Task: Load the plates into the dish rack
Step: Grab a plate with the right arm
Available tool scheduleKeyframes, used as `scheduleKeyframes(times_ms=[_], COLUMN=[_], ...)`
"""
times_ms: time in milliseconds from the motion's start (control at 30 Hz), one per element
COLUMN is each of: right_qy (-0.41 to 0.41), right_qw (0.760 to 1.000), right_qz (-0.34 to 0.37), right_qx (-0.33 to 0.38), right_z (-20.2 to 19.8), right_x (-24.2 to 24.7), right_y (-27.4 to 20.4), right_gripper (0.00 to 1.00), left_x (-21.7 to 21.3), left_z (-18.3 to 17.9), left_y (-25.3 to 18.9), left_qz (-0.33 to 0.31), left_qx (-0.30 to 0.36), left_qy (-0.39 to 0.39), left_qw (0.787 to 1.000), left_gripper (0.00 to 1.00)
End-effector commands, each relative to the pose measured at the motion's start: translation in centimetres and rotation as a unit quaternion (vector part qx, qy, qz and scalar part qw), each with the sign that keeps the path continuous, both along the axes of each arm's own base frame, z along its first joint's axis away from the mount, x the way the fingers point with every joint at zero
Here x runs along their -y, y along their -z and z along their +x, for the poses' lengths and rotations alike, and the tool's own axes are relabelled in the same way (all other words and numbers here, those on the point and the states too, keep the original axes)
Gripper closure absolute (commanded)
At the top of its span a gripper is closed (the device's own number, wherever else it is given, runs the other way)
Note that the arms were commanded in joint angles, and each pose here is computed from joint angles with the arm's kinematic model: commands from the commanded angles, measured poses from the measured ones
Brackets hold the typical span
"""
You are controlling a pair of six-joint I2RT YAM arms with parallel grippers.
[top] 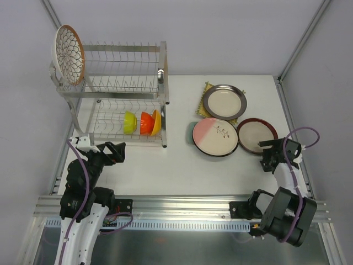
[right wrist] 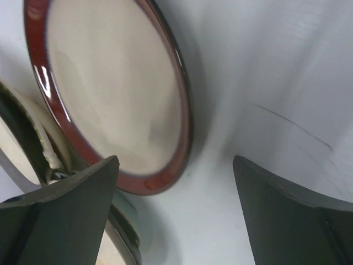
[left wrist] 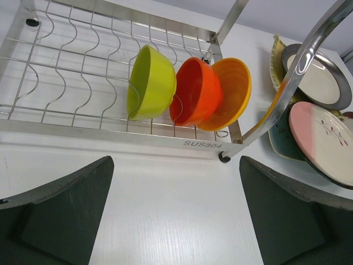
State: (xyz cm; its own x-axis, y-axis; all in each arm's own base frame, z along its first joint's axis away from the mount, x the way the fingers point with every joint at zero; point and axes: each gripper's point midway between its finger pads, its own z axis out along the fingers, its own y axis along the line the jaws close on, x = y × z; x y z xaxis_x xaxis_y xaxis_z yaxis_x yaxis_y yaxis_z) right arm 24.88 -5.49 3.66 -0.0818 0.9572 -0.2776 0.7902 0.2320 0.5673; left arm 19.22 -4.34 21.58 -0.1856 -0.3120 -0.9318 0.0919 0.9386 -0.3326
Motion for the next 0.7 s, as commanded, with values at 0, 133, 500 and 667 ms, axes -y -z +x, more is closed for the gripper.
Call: scheduleKeyframes(times_ms=[0, 133, 500, 667], right_qy=[0.036, 0.052, 0.066, 0.062], right_qw=[0.999, 0.998, 0.996, 0.995], right_qz=[0.015, 0.021, 0.041, 0.047], right_qx=[-0.016, -0.028, -0.052, -0.057], right_z=[0.1, 0.2, 0.6, 0.7], right_x=[0.7, 1.0, 1.2, 1.2], right_y=[1.9, 3.2, 5.2, 5.2], right_gripper=[0.10, 0.16, 0.46, 0.73], left_x=[0.2, 0.2, 0.5, 2.2], left_z=[0.2, 0.3, 0.5, 0.5], left_y=[-0.8, -0.7, -0.2, 0.1], left_qz=[-0.008, -0.007, -0.006, -0.011], left_qx=[0.018, 0.016, 0.001, -0.011], left_qy=[0.002, 0.002, 0.009, 0.056], left_qw=[1.000, 1.000, 1.000, 0.998], left_gripper=[0.01, 0.01, 0.01, 0.01])
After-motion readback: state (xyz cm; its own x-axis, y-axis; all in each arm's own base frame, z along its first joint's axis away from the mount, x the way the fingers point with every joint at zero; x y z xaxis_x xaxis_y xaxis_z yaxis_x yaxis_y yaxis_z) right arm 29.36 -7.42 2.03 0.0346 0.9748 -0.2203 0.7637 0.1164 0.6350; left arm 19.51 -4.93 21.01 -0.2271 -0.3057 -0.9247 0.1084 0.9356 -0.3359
